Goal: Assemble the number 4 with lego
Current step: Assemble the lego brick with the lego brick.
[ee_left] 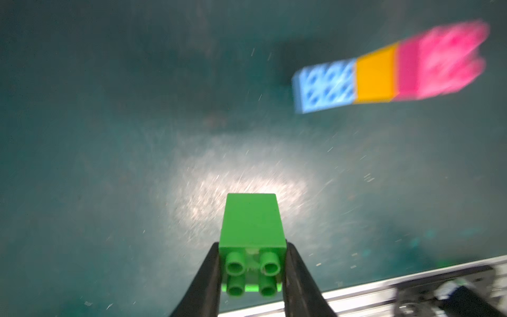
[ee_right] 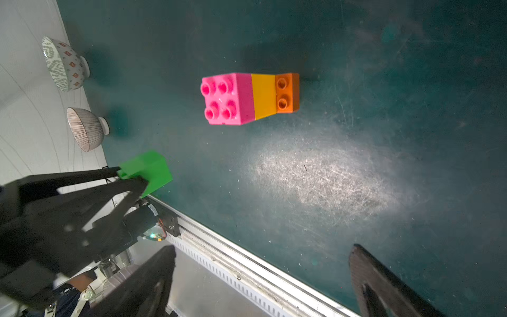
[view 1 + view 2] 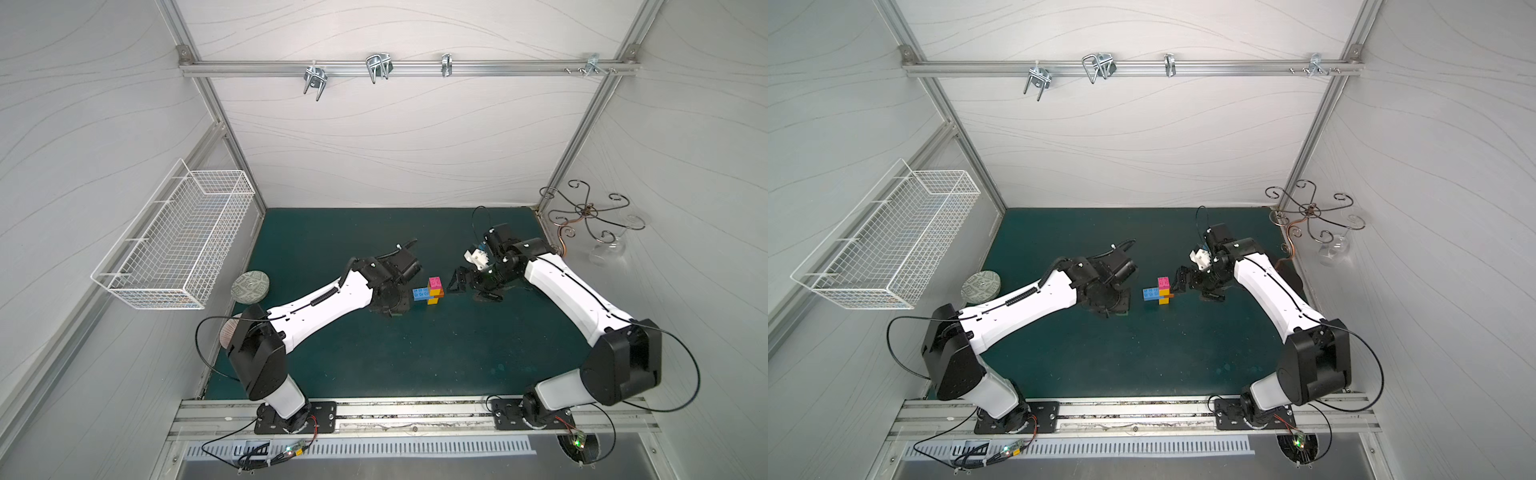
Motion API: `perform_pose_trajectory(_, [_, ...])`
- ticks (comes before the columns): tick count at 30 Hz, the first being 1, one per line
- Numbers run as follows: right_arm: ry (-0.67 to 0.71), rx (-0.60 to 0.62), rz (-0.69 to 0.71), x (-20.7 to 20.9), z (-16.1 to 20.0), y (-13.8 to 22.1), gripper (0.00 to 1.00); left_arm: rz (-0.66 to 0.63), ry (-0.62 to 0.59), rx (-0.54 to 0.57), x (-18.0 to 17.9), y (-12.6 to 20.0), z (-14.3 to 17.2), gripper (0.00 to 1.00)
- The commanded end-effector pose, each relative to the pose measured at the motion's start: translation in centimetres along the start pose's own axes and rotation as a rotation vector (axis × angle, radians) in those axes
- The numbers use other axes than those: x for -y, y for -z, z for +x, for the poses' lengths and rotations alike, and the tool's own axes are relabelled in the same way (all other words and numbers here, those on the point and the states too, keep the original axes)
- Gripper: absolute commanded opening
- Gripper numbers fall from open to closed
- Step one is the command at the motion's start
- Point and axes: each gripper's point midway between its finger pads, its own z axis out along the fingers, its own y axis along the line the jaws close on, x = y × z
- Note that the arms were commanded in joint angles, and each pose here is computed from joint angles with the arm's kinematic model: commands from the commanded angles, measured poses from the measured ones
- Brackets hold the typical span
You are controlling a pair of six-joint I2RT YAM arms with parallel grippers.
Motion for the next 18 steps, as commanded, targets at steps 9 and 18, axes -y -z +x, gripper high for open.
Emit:
perform_pose_trajectory(9, [0.064, 0.081, -0.054, -1.5, -5.4, -0.8, 0.85, 0.006, 0.037, -0.048, 2.6, -0.2, -4.1, 0.0])
perform_pose_trajectory(18, [0.087, 0.081, -0.01, -1.2, -6.4, -2.4, 0.69, 0.026, 0.064, -0.106, 3.6, -1.3, -4.8, 0.0])
